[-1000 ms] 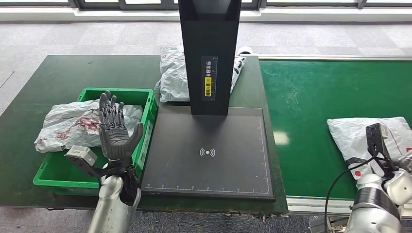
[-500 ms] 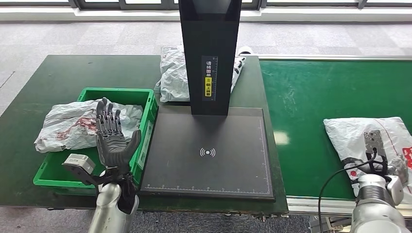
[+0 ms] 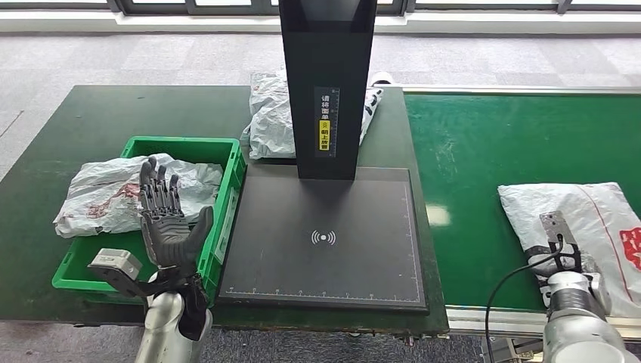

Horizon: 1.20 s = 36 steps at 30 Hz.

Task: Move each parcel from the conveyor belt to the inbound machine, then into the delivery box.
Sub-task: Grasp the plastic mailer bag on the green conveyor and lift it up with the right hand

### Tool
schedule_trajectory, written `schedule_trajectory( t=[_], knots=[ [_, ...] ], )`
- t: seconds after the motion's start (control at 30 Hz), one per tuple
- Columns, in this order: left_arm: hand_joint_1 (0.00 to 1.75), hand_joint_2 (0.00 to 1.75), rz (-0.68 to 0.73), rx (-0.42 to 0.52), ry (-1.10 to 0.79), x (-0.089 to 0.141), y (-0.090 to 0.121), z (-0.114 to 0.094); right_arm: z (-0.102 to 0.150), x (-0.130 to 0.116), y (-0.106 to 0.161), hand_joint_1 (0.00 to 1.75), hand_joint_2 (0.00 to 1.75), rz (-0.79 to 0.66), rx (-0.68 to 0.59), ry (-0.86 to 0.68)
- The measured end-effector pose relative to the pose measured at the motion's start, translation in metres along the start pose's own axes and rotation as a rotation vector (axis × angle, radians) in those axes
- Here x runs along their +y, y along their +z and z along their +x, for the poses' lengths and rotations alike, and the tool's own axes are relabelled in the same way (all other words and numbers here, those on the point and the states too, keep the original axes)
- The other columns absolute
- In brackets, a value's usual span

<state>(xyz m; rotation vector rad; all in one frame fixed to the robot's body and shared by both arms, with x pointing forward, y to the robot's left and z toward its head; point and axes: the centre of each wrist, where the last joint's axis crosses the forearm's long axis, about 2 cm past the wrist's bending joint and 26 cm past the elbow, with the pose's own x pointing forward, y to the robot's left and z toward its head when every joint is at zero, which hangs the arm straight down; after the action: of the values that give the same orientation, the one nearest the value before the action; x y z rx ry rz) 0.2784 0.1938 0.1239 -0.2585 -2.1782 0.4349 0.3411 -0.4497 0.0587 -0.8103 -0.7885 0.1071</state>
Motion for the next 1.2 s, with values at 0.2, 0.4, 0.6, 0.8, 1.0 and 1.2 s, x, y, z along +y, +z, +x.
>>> schedule_trajectory(
  t=[0.2, 0.4, 0.6, 0.8, 1.0, 1.2],
  knots=[
    [0.0, 1.75, -0.007, -0.001, -0.002, 0.0, 0.0, 0.0, 0.001, 0.004, 0.001, 1.75, 1.75, 0.06, -0.007, 0.059],
    [0.0, 1.75, -0.008, 0.0, 0.0, 0.0, 0.0, 0.0, 0.002, 0.005, 0.002, 1.75, 1.75, 0.073, -0.035, 0.075],
    [0.0, 1.75, -0.021, 0.01, -0.001, -0.002, 0.001, -0.002, 0.013, 0.016, 0.007, 1.75, 1.75, 0.029, -0.199, 0.114],
    [0.0, 1.75, -0.027, 0.015, 0.002, -0.004, 0.002, -0.003, 0.021, 0.024, 0.011, 1.75, 1.75, 0.021, -0.259, 0.118],
    [0.0, 1.75, -0.031, 0.019, 0.002, -0.005, 0.002, -0.004, 0.027, 0.032, 0.016, 1.75, 1.75, 0.021, -0.334, 0.099],
    [0.0, 1.75, -0.038, 0.037, -0.003, -0.005, 0.005, -0.008, 0.102, 0.124, 0.123, 1.75, 1.75, 0.065, -0.927, -0.073]
  ],
)
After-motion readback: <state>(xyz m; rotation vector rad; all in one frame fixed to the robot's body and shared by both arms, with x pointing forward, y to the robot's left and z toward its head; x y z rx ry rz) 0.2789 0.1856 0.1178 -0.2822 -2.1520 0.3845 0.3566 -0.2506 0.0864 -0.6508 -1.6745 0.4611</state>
